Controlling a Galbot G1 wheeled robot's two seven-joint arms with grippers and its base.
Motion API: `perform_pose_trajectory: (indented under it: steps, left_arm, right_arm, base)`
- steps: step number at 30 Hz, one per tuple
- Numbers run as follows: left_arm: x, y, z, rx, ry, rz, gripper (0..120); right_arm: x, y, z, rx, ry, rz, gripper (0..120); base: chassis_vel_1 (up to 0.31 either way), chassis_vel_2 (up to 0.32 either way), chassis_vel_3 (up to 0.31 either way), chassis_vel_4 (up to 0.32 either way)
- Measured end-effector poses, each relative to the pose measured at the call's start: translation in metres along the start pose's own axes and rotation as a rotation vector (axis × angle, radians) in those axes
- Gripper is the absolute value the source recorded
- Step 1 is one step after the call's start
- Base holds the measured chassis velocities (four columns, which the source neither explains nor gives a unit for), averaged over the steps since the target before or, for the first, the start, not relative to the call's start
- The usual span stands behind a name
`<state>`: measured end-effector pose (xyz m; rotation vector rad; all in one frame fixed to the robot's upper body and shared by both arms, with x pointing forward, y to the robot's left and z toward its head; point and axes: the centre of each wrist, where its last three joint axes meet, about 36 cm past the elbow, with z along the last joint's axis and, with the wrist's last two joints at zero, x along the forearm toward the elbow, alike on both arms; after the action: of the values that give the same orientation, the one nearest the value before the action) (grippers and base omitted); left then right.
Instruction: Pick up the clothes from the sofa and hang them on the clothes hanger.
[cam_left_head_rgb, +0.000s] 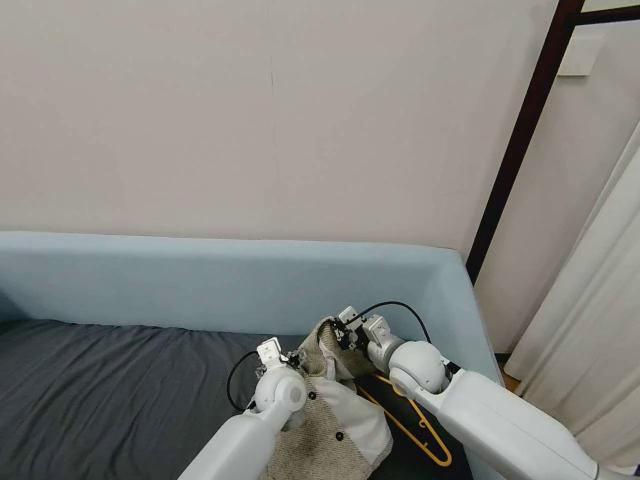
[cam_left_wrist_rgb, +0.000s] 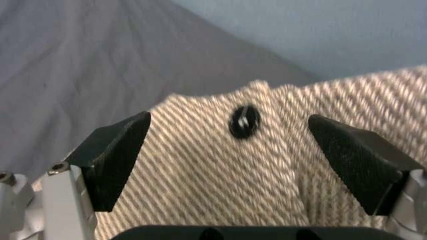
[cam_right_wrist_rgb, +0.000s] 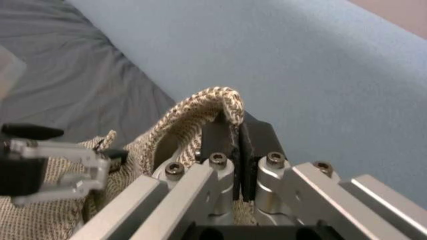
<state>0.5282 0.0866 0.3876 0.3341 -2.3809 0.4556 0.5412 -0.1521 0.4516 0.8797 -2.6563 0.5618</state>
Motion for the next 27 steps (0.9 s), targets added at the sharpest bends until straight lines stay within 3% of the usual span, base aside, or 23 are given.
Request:
perform_pose_trajectory:
  steps: [4, 7, 9, 12, 17, 18, 20, 22, 27]
  left_arm:
    - [0.000, -0.005, 0.006, 0.002, 0.017, -0.012, 87]
    - [-0.004, -0.003, 0.010, 0.005, 0.020, -0.032, 71]
    - [-0.005, -0.003, 0.011, 0.004, 0.020, -0.036, 69]
    - [-0.009, 0.002, 0.011, 0.002, 0.019, -0.047, 54]
    - [-0.011, 0.003, 0.011, 0.007, 0.010, -0.042, 41]
    - [-0.011, 0.003, 0.011, 0.007, 0.008, -0.042, 32]
    - [-0.011, 0.004, 0.011, 0.007, 0.006, -0.043, 31]
    - [-0.012, 0.007, 0.014, 0.004, 0.001, -0.049, 18]
    - [-0.007, 0.015, 0.018, -0.009, -0.024, -0.052, 1]
  right_arm:
    - [0.002, -0.003, 0.004, -0.003, 0.008, 0.008, 0]
    - [0.004, -0.005, 0.010, -0.003, 0.019, 0.013, 0]
    - [0.004, -0.005, 0.010, -0.003, 0.020, 0.014, 0]
    - [0.005, -0.006, 0.011, -0.005, 0.020, 0.017, 0]
    - [0.006, -0.007, 0.011, -0.005, 0.020, 0.019, 0]
    - [0.006, -0.008, 0.012, -0.004, 0.021, 0.020, 0]
    - [0.007, -0.008, 0.012, -0.004, 0.021, 0.020, 0]
    - [0.008, -0.008, 0.014, -0.004, 0.023, 0.020, 0]
    - [0.010, -0.007, 0.017, -0.008, 0.027, 0.018, 0]
  base:
    - [0.000, 0.000, 0.000, 0.000]
    - [0.000, 0.000, 0.000, 0.000]
    - [0.000, 0.000, 0.000, 0.000]
    - [0.000, 0.000, 0.000, 0.000]
    - [0.000, 0.000, 0.000, 0.000]
    - [0.000, 0.000, 0.000, 0.000]
    - [0.000, 0.000, 0.000, 0.000]
    - [0.000, 0.000, 0.000, 0.000]
    - [0.000, 0.000, 0.000, 0.000]
